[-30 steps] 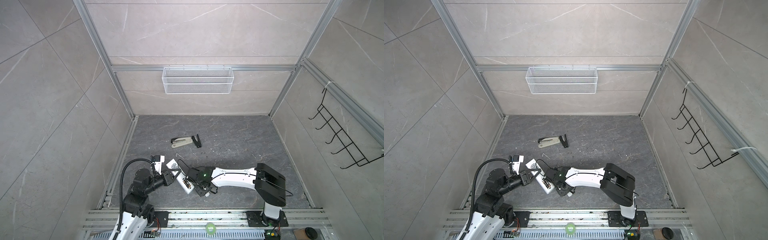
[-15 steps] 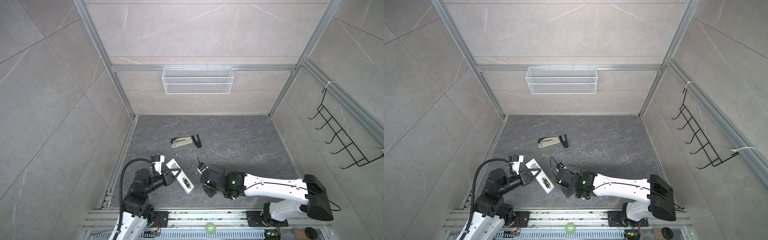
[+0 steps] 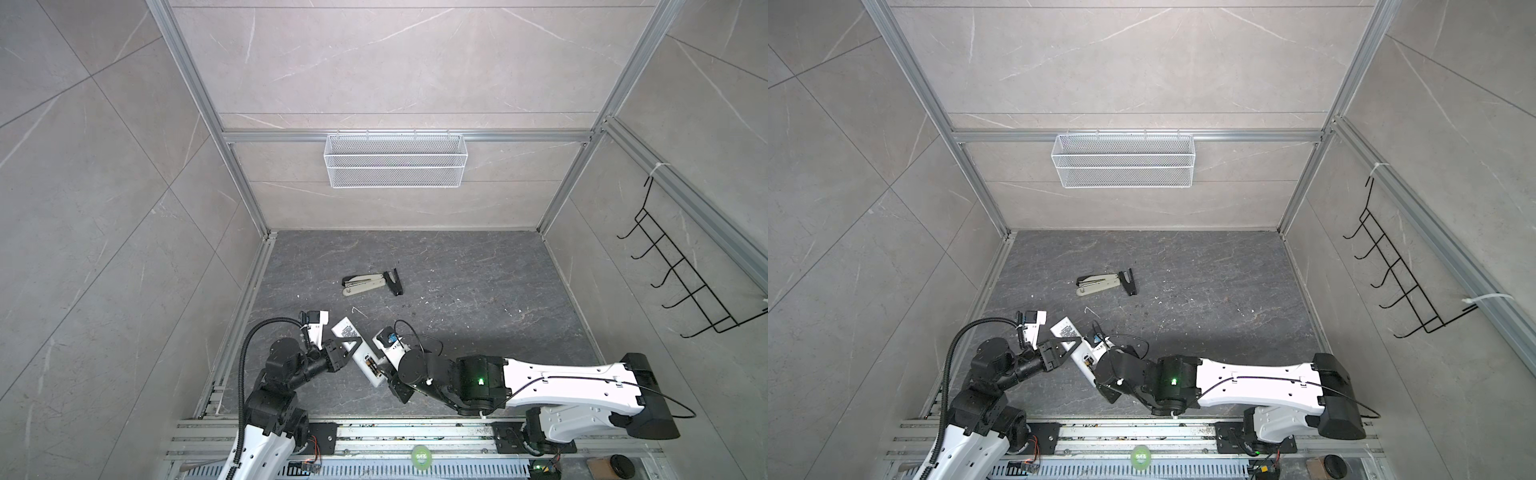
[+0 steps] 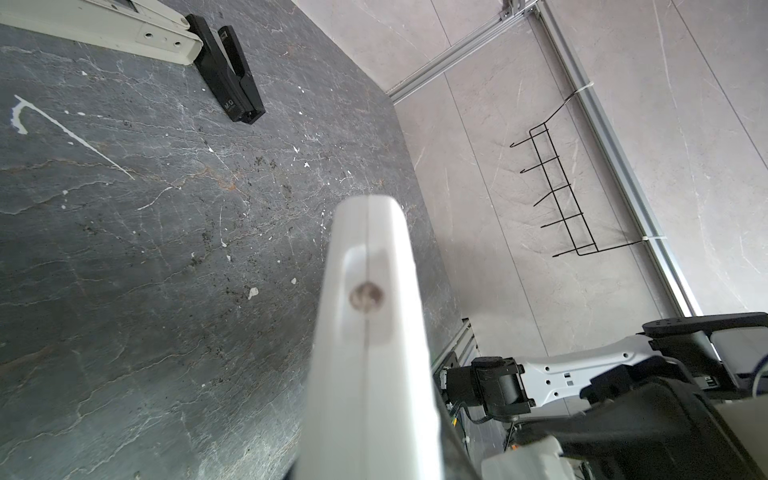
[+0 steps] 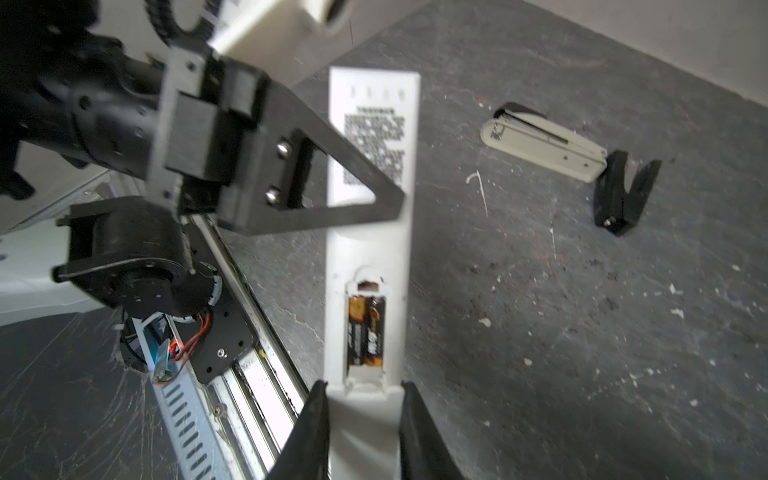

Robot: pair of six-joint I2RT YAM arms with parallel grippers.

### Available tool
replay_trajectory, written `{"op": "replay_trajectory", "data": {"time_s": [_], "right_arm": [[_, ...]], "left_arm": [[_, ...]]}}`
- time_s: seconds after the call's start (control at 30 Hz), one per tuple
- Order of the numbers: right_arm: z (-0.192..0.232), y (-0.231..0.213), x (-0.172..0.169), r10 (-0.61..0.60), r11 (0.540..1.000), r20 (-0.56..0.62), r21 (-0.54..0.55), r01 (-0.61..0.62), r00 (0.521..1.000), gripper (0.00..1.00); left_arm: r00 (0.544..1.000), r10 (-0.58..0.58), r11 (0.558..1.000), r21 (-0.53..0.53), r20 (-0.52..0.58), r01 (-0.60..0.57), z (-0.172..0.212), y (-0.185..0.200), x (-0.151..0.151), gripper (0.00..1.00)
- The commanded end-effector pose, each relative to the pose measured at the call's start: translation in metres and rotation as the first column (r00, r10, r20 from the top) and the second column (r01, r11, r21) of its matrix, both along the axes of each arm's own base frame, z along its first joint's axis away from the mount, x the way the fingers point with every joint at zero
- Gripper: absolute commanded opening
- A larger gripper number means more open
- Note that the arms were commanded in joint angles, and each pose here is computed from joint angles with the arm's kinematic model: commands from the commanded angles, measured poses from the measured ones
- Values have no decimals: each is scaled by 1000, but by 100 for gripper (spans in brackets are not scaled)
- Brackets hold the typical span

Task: Load the batteries into the remote control
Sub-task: 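Move the right gripper with the cover over the remote's battery compartment, then lower the cover onto the compartment and slide it shut with the right gripper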

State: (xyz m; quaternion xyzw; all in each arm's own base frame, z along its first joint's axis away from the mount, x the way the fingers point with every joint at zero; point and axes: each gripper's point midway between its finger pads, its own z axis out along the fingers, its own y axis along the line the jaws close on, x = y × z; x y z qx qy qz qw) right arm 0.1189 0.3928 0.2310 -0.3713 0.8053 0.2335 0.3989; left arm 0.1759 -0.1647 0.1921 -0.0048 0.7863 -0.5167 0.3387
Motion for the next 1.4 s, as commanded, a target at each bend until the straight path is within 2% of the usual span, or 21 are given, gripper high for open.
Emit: {"op": "replay_trajectory", "data": {"time_s": [0.0, 0.6, 1.37], "right_arm": [[19, 15, 6, -20, 999, 71, 45, 17, 997, 12], [-2, 34, 9, -21, 1000, 90, 11, 20, 996, 13], [-23, 22, 11, -43, 997, 79, -56, 47, 996, 12]], "left_arm": [[995, -18, 1000, -14, 102, 20, 27, -2, -1, 0], [992, -36, 999, -35, 120, 41, 33, -3, -6, 0], [986, -62, 995, -63, 152, 72, 42, -6, -12, 0]]}}
